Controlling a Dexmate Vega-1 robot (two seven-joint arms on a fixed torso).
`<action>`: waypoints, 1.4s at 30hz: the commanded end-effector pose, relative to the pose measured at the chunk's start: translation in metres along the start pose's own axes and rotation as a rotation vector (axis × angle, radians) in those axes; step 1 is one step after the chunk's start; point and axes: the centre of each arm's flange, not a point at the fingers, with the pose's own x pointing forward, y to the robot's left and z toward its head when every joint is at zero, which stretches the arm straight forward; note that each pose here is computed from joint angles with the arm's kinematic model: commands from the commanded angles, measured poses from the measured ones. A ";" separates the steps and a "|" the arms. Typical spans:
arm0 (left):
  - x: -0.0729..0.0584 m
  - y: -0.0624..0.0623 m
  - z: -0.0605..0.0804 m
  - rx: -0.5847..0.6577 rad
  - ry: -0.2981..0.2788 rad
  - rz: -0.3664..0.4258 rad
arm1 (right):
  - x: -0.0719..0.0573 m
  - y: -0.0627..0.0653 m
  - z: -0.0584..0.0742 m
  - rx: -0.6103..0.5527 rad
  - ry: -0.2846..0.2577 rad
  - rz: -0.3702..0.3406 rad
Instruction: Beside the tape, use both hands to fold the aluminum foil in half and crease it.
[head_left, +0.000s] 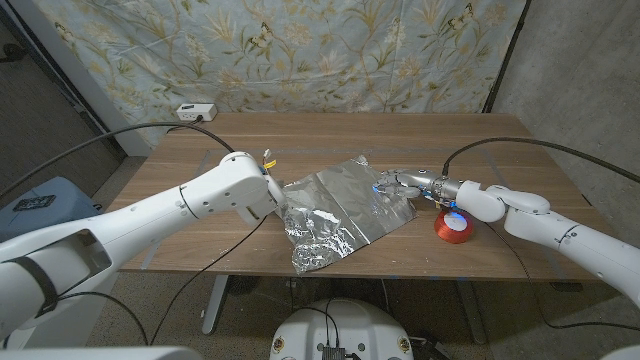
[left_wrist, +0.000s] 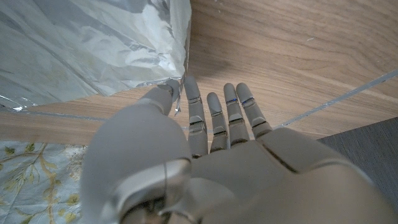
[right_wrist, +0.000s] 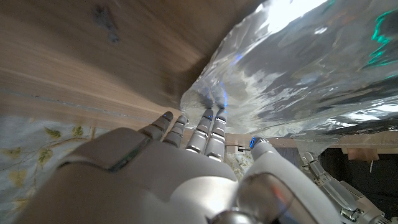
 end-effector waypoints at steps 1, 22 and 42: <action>-0.008 0.006 0.005 0.005 -0.039 0.032 | -0.001 0.000 0.003 0.002 -0.007 -0.002; -0.017 0.026 0.023 -0.017 -0.093 0.062 | 0.001 -0.001 0.005 0.008 -0.011 -0.008; -0.011 0.034 0.037 -0.035 -0.104 0.076 | 0.004 -0.001 0.004 0.031 0.000 -0.020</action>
